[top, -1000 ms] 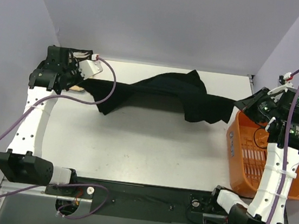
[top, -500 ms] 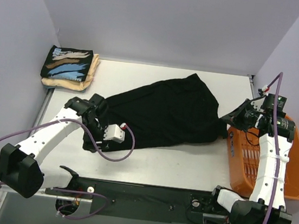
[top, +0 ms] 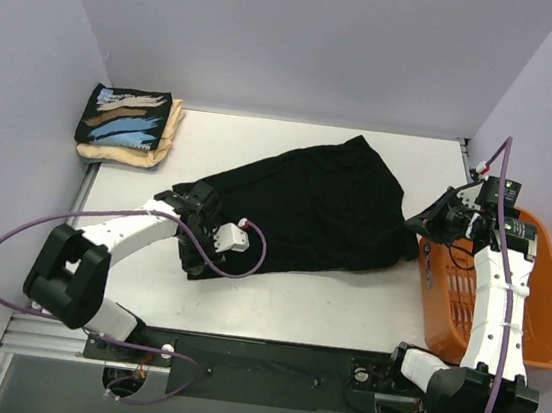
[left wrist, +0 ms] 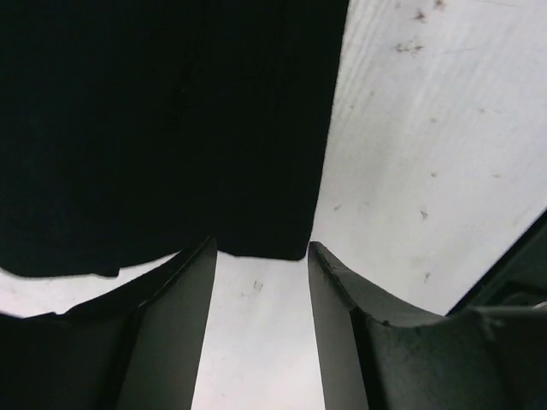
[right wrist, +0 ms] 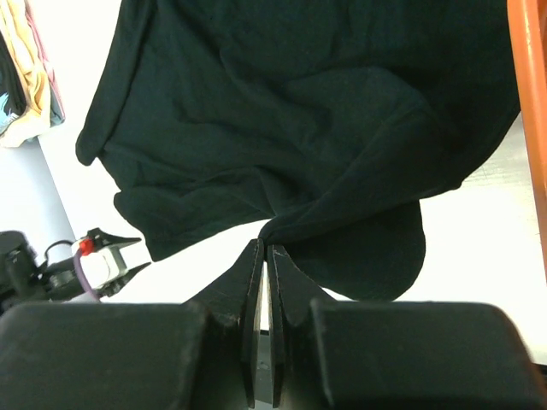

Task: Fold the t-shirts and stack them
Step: Flatten out the tshirt

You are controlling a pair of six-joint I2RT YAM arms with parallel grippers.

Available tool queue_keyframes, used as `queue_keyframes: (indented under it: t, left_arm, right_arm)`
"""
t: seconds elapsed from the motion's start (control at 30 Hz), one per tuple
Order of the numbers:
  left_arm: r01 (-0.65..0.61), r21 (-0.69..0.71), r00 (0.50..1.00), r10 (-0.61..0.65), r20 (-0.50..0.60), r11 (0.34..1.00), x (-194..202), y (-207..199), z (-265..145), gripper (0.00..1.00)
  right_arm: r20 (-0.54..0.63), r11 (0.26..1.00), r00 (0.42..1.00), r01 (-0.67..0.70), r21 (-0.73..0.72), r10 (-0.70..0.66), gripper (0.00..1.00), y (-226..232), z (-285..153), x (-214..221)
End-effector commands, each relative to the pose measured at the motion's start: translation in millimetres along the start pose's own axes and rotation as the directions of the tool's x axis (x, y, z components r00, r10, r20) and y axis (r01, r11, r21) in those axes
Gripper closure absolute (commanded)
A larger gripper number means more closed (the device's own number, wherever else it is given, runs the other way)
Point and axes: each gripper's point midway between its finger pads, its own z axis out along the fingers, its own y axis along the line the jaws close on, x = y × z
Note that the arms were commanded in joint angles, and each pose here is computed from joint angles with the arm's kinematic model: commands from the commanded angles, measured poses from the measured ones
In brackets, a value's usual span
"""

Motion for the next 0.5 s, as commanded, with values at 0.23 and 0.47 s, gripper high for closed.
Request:
queue_keyframes:
  t: [0.23, 0.47]
  left_arm:
    - [0.039, -0.048, 0.999, -0.040, -0.020, 0.998, -0.7, 16.2, 37.1, 0.72]
    - [0.014, -0.026, 1.000, -0.013, 0.018, 1.000, -10.9, 11.4, 14.6, 0.87]
  right_arm:
    - [0.033, 0.999, 0.999, 0.032, -0.002, -0.032, 1.00, -0.8, -3.4, -6.0]
    - [0.044, 0.999, 0.998, 0.035, 0.000, -0.035, 1.00, -0.1, -4.8, -11.2]
